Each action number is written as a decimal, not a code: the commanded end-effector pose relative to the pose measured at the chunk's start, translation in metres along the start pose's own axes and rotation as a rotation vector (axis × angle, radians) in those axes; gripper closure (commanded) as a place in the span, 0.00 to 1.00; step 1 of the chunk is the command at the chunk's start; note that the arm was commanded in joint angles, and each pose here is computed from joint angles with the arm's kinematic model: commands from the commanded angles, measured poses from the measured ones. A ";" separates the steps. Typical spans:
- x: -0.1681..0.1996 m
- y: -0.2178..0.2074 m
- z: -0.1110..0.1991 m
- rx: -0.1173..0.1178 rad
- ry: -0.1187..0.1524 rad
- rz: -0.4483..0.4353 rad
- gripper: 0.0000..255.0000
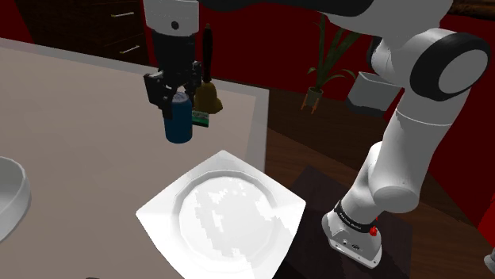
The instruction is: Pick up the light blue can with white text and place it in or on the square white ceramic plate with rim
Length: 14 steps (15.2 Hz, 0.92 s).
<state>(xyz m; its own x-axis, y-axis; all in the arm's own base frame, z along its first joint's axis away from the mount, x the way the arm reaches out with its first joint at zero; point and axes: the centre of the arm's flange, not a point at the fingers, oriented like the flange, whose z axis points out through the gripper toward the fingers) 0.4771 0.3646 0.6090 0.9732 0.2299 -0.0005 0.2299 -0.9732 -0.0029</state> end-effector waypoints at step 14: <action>0.000 0.000 -0.079 0.000 0.000 0.000 1.00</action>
<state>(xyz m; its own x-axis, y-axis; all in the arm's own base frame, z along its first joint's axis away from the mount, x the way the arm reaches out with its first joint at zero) 0.4782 0.3650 0.6824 0.9732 0.2301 -0.0002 0.2301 -0.9732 -0.0030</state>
